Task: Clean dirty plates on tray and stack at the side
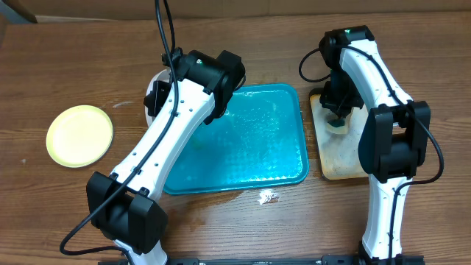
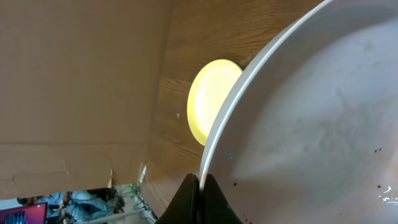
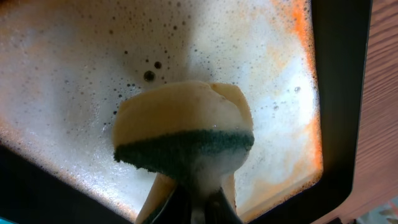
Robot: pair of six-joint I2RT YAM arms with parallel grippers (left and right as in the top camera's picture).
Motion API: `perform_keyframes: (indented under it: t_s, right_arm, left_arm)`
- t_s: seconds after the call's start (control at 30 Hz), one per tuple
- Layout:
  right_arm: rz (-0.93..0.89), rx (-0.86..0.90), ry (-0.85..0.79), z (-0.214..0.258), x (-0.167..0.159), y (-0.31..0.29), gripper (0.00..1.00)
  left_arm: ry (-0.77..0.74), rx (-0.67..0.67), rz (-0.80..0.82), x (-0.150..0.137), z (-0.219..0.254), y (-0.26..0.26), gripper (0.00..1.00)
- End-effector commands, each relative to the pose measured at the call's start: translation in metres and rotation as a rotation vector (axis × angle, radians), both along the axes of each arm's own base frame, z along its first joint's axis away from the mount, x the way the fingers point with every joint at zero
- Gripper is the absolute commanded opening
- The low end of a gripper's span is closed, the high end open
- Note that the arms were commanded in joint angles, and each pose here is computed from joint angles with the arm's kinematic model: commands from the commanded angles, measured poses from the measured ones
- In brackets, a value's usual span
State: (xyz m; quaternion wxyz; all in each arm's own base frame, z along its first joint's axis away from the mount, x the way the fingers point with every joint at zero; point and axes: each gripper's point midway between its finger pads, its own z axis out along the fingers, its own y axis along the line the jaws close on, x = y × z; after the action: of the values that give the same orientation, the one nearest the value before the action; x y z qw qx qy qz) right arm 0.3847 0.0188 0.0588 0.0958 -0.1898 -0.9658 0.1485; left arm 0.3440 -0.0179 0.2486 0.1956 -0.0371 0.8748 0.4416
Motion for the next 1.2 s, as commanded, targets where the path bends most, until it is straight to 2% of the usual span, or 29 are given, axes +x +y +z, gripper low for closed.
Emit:
perform_keyframes:
  t_s: [0.0, 0.33, 0.43, 0.47, 0.5, 0.53, 1.17]
  right_arm:
    - [-0.011, -0.001, -0.002, -0.001, 0.0, -0.002, 0.04]
    - [-0.033, 0.0, -0.01, -0.001, 0.002, -0.011, 0.04]
    - [-0.04, 0.0, -0.01, -0.001, 0.002, -0.013, 0.13]
    - [-0.041, 0.0, -0.009, -0.001, 0.002, -0.014, 0.12]
    - [-0.041, 0.0, -0.009, -0.001, 0.002, -0.014, 0.05]
    - [-0.041, 0.0, -0.009, -0.001, 0.002, -0.014, 0.04]
    - [-0.074, 0.002, -0.015, -0.001, 0.003, -0.026, 0.04]
  left_arm:
    - [-0.075, 0.044, 0.001, 0.008, 0.013, 0.001, 0.04]
    - [-0.085, 0.062, -0.003, 0.01, 0.016, 0.002, 0.04]
    - [-0.092, 0.071, -0.005, 0.011, 0.018, 0.003, 0.04]
    - [-0.094, 0.073, -0.006, 0.011, 0.018, 0.003, 0.04]
    - [-0.096, 0.076, -0.006, 0.012, 0.019, 0.003, 0.04]
    - [-0.1, 0.079, -0.007, 0.012, 0.02, 0.003, 0.04]
    - [-0.122, 0.102, -0.006, 0.015, 0.024, 0.007, 0.04]
